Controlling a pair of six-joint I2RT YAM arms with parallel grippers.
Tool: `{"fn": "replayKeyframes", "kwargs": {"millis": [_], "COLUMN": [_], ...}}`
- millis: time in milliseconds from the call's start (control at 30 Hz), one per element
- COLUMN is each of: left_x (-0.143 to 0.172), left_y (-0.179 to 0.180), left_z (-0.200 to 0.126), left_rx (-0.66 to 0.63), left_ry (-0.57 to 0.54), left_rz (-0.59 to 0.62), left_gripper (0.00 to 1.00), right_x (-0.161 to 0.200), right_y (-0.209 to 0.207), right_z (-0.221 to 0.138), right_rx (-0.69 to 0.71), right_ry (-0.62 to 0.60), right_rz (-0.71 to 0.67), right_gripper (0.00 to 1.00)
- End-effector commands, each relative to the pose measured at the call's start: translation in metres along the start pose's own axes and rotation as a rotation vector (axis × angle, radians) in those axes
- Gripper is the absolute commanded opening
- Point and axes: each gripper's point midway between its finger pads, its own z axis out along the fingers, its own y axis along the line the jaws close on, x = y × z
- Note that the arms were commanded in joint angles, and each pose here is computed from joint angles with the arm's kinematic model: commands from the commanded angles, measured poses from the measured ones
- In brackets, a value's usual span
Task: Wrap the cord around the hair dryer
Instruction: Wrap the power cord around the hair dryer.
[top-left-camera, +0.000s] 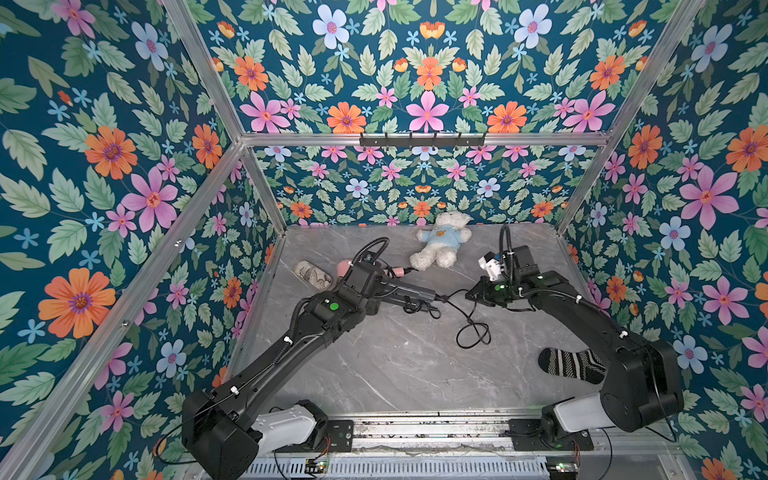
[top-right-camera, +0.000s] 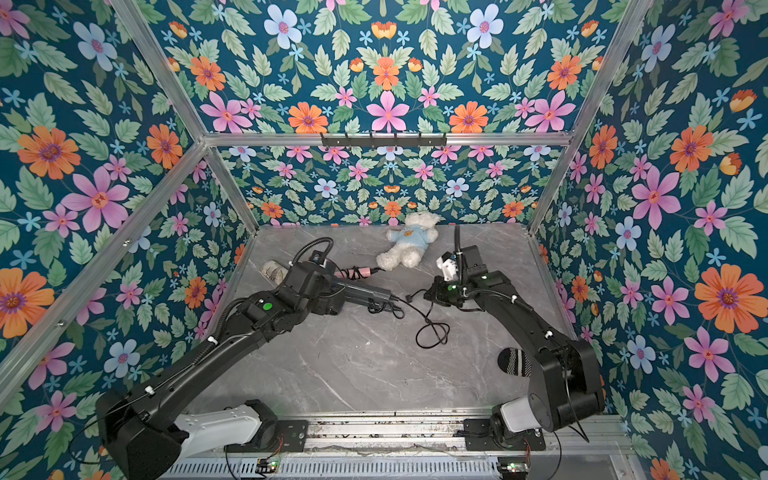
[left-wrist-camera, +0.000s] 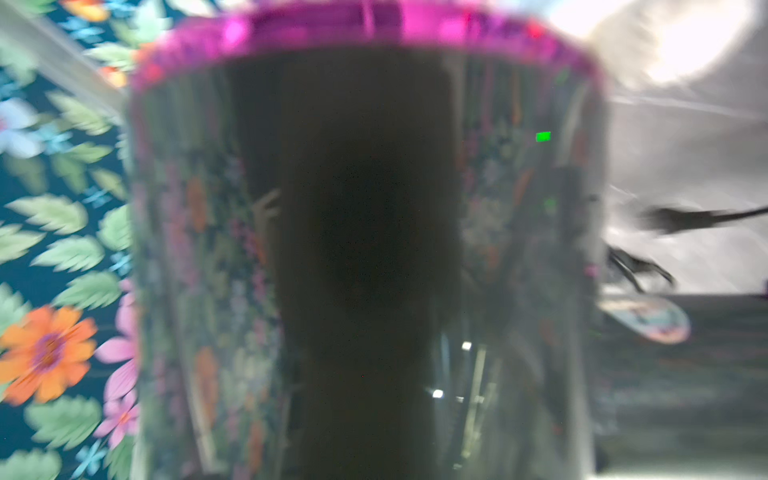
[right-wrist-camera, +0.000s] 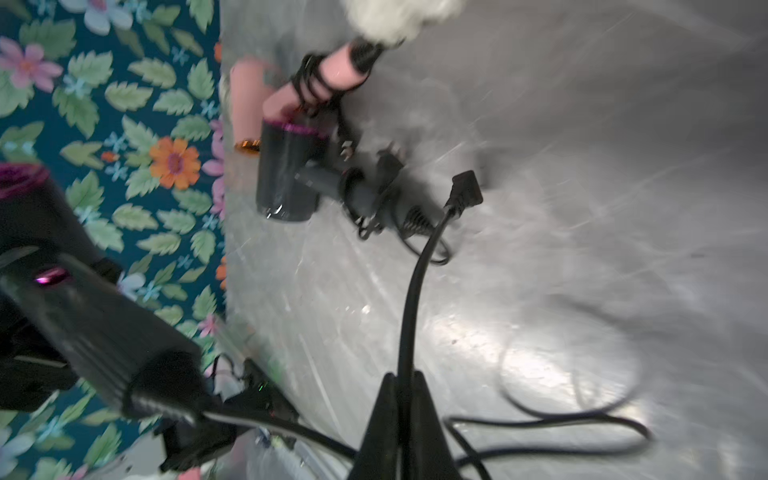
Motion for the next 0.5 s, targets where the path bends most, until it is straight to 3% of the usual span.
{"fn": "replayKeyframes", "kwargs": {"millis": [0, 133, 333, 433, 467], "left_x": [-0.003, 0.003, -0.002, -0.020, -0.028], "left_y": [0.057, 0.122, 0.198, 0.200, 0.190], "left_z": [-0.009, -0.028, -0.064, -0.067, -0.060], "left_rx": [-0.184, -0.388, -0.638, -0.558, -0.476], "left_ry": [-0.003, 0.000, -0.038, -0.093, -0.114], "left_rz": [-0.137, -0.244, -0.384, -0.453, -0.463], "left_gripper": [0.00, 0.00, 0.00, 0.00, 0.00], "right_x": [-0.016, -0.031, -0.030, -0.012, -0.006], "right_y": [-0.071, -0.130, -0.158, -0.154, -0.150], "right_z": [-0.028, -0.056, -0.055, -0.038, -0.032], "right_rx": [0.257, 0.406, 0.465, 0.428, 0.407], "right_ry": [-0.073, -0.149, -0.154, -0.085, -0.066], "right_rz": [0.014, 0.089, 0.130, 0.103, 0.085], "right_gripper": [0.00, 0.00, 0.00, 0.00, 0.07]}}
